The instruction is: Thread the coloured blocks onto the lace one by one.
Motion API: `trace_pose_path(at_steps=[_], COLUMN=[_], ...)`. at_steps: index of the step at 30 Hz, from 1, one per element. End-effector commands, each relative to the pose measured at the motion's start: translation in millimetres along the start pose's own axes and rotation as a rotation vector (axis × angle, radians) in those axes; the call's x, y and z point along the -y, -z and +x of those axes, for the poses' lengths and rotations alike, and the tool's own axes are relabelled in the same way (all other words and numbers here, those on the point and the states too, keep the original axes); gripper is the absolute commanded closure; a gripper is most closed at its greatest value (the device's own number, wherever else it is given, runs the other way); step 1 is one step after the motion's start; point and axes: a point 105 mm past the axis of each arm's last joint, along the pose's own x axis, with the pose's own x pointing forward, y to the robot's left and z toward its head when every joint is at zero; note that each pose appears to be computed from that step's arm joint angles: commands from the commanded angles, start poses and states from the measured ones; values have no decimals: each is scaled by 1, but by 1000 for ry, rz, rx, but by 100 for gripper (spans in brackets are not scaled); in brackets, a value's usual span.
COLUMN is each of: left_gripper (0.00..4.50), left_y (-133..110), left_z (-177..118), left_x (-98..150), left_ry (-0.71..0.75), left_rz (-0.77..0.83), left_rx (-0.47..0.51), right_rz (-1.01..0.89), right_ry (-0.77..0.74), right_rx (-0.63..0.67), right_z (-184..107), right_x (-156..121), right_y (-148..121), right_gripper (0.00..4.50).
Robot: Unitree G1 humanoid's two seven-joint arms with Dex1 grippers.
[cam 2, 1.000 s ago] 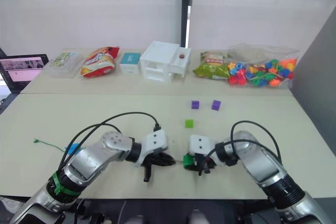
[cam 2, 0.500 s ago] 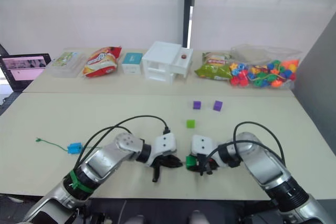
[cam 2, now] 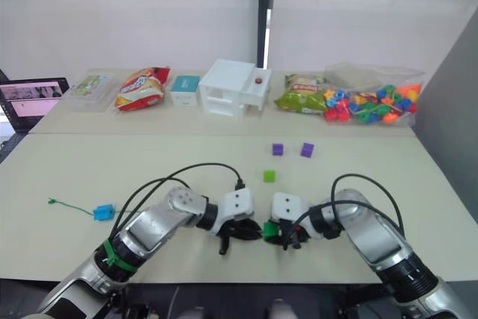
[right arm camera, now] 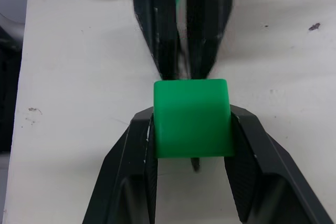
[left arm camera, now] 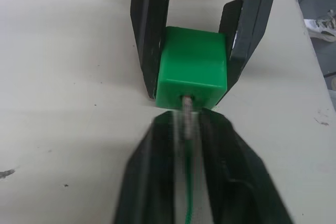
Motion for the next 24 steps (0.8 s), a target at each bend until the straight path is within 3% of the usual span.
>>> trace_pose_path(at_steps=[1,8,16,20,22,24], left_gripper=[228,228,228,334,412,447], left_y=[-17,1,23,29,29,28], left_z=[-25,-43,-27,-25,-23,-20], left_x=[-7,-2,0,4,6,6], left_ry=[-36,-31,-4,15,19,12], left_rz=[59,66,39,51,57,60], left_rx=[57,38,0,-9,-7,-3], right_rz=[9,9,7,7,8,7], right_ry=[-4,-1,0,2,4,6], right_rx=[-16,-16,-14,-15,-17,-16], right_z=[3,3,1,0,-1,-1], right_x=[-4,-4,-4,-5,-4,-4], right_y=[4,4,3,2,2,2], right_gripper=[330,330,330,330,330,330])
